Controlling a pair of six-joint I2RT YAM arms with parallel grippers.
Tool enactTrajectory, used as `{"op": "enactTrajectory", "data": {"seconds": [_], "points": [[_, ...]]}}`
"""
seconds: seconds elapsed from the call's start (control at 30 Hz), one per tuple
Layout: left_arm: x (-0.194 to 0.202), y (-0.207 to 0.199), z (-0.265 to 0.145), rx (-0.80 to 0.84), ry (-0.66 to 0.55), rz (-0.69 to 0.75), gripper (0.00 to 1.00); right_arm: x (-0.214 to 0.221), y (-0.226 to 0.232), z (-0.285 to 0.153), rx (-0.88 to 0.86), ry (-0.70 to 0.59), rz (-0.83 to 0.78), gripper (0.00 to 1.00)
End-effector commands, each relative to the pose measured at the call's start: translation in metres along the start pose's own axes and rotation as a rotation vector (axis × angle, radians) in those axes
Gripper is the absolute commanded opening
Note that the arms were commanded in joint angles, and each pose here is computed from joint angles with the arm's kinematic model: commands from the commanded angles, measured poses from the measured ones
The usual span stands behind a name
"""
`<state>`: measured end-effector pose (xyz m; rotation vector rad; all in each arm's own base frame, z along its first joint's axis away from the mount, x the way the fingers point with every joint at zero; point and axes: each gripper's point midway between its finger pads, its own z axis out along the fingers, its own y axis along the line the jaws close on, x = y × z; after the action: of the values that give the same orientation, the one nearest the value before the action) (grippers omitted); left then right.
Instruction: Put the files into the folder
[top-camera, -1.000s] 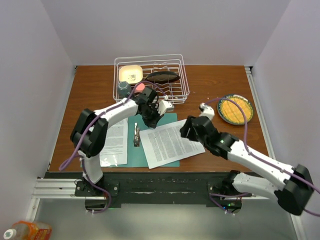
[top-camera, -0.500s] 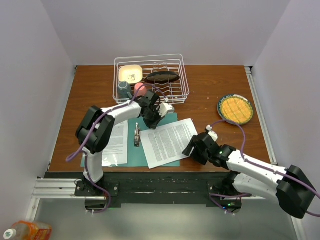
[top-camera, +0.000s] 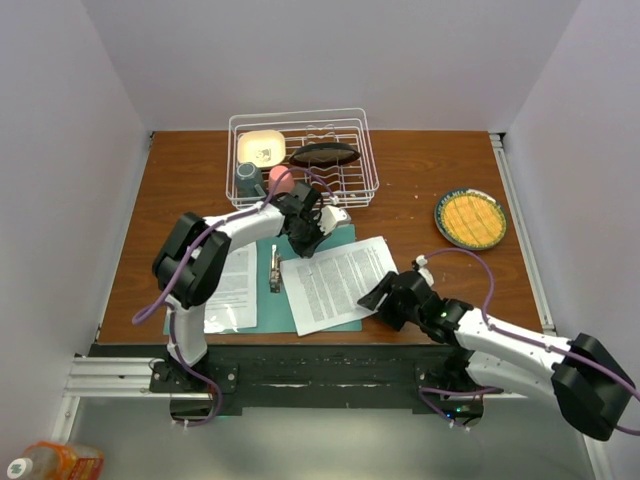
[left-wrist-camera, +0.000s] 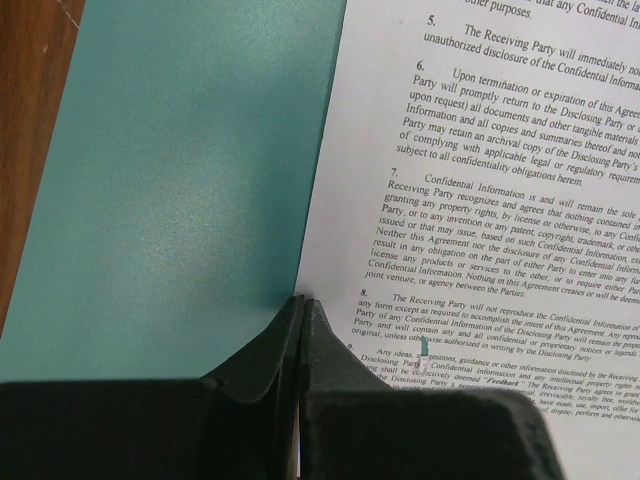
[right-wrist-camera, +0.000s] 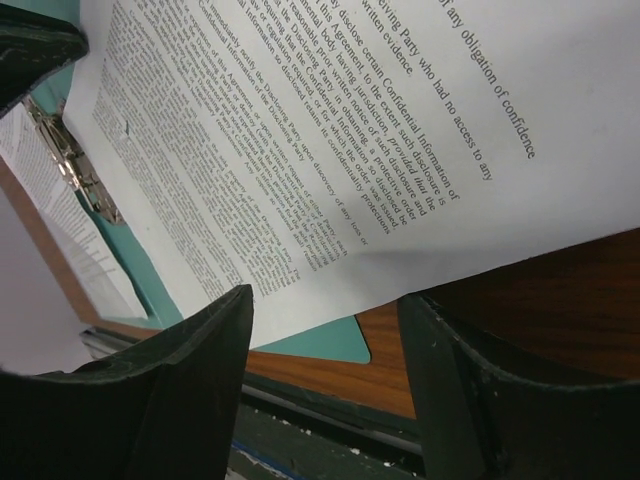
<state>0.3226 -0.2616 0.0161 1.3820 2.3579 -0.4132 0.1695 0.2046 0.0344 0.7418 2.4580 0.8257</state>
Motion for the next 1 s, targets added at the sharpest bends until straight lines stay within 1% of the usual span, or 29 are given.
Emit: {"op": "enactTrajectory", "data": {"seconds": [0.0, 0.07, 0.13, 0.2, 0.43, 0.47, 0.53, 0.57, 0.67, 0.7, 0.77, 0.8, 0.83, 0.87, 0.9, 0.93, 0.97], "points": [[0.037, -0.006, 0.019, 0.006, 0.109, -0.014, 0.02, -0.024, 0.006, -0.008, -0.028, -0.127, 0.037, 0.63], [0.039, -0.006, 0.02, 0.003, 0.116, -0.012, 0.02, -0.036, 0.017, -0.016, -0.072, -0.186, 0.043, 0.61], [0.042, -0.007, 0.02, 0.005, 0.124, -0.008, 0.02, -0.043, 0.023, -0.02, -0.092, -0.216, 0.043, 0.57], [0.043, -0.007, 0.019, 0.002, 0.125, -0.007, 0.02, -0.045, 0.025, -0.021, -0.11, -0.23, 0.042, 0.56], [0.042, -0.008, 0.015, 0.002, 0.127, -0.002, 0.02, -0.033, 0.011, -0.002, -0.05, -0.18, 0.014, 0.45], [0.043, -0.008, 0.014, 0.003, 0.128, 0.0, 0.03, -0.033, 0.011, -0.001, -0.047, -0.182, 0.01, 0.41], [0.042, -0.008, 0.012, 0.004, 0.124, 0.002, 0.02, -0.038, 0.013, 0.001, -0.042, -0.206, -0.002, 0.38], [0.042, -0.009, 0.012, 0.008, 0.126, 0.002, 0.02, -0.04, 0.013, 0.001, -0.036, -0.213, -0.007, 0.31], [0.038, -0.011, 0.006, 0.014, 0.123, 0.002, 0.03, -0.049, 0.019, -0.003, -0.019, -0.248, -0.035, 0.21], [0.03, -0.01, -0.001, 0.009, 0.102, 0.005, 0.03, -0.05, 0.016, -0.005, 0.008, -0.252, -0.051, 0.11], [0.022, -0.014, -0.012, 0.024, 0.091, 0.004, 0.06, -0.058, 0.025, -0.014, -0.002, -0.282, -0.078, 0.02], [0.006, -0.011, -0.025, 0.012, 0.049, 0.015, 0.08, -0.061, 0.025, -0.017, 0.009, -0.289, -0.097, 0.0], [0.004, -0.014, -0.034, 0.02, 0.052, 0.007, 0.11, -0.064, 0.032, -0.022, -0.008, -0.299, -0.124, 0.0], [-0.004, -0.014, -0.042, 0.017, 0.035, 0.011, 0.12, -0.066, 0.035, -0.024, -0.014, -0.304, -0.143, 0.0], [-0.021, -0.008, -0.062, -0.011, -0.016, 0.021, 0.13, -0.063, 0.037, -0.025, -0.014, -0.279, -0.171, 0.0], [-0.023, -0.008, -0.072, -0.015, -0.022, 0.017, 0.13, -0.065, 0.046, -0.029, -0.022, -0.275, -0.213, 0.0], [-0.027, -0.006, -0.082, -0.018, -0.041, 0.018, 0.14, -0.063, 0.045, -0.027, 0.001, -0.256, -0.244, 0.0]]}}
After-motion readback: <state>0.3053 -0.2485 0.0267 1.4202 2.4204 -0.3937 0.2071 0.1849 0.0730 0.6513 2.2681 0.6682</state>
